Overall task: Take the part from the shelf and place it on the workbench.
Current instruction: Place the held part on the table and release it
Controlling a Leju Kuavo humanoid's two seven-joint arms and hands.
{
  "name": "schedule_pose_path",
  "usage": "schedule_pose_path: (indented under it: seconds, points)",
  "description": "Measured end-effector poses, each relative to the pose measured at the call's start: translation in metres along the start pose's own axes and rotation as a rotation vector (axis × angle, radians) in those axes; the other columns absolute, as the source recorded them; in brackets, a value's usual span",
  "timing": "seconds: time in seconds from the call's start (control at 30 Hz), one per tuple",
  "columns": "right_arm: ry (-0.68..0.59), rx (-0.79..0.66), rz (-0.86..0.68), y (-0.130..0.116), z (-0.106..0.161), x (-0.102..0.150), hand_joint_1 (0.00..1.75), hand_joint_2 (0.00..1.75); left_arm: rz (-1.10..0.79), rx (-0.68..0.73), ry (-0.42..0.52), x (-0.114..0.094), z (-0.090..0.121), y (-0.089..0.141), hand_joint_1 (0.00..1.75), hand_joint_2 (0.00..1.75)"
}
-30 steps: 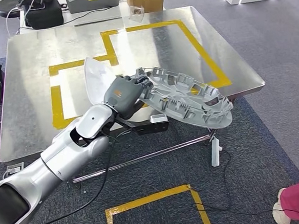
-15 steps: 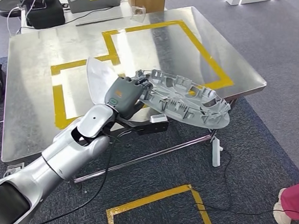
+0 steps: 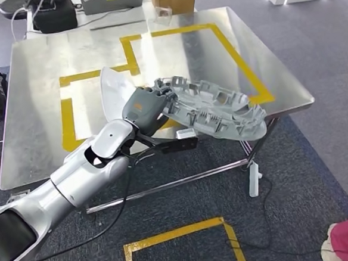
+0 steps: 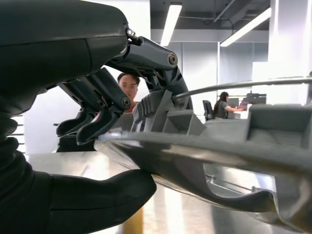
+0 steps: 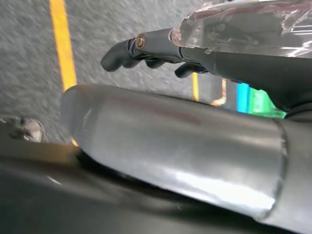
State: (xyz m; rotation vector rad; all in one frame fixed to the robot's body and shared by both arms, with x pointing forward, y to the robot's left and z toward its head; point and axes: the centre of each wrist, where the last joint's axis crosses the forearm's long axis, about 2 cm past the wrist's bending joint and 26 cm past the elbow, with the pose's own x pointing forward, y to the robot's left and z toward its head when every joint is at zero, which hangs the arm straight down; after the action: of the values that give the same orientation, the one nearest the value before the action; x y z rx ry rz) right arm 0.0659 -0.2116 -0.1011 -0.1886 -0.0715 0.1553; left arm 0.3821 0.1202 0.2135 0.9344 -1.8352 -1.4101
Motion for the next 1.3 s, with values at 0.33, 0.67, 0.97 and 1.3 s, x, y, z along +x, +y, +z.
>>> schedule_pose_path:
  seconds: [0.33, 0.67, 0.97, 1.3]
  points:
    - [0.008, 0.001, -0.004, 0.0000, -0.0001, -0.0010, 0.00, 0.00, 0.001, -0.003, 0.014, -0.0008, 0.0005, -0.0011, 1.75, 1.75]
    - [0.012, 0.012, -0.021, -0.0004, -0.0002, 0.0001, 0.00, 0.00, 0.000, -0.003, 0.023, -0.0039, 0.0004, -0.0008, 1.75, 1.75]
    - [0.008, 0.015, -0.026, -0.0007, -0.0003, 0.0004, 0.00, 0.00, 0.000, -0.002, 0.023, -0.0039, 0.0000, -0.0003, 1.75, 1.75]
    - [0.001, 0.024, -0.026, 0.0002, 0.0001, 0.0011, 0.00, 0.00, 0.008, -0.014, 0.041, -0.0050, 0.0011, -0.0015, 1.75, 1.75]
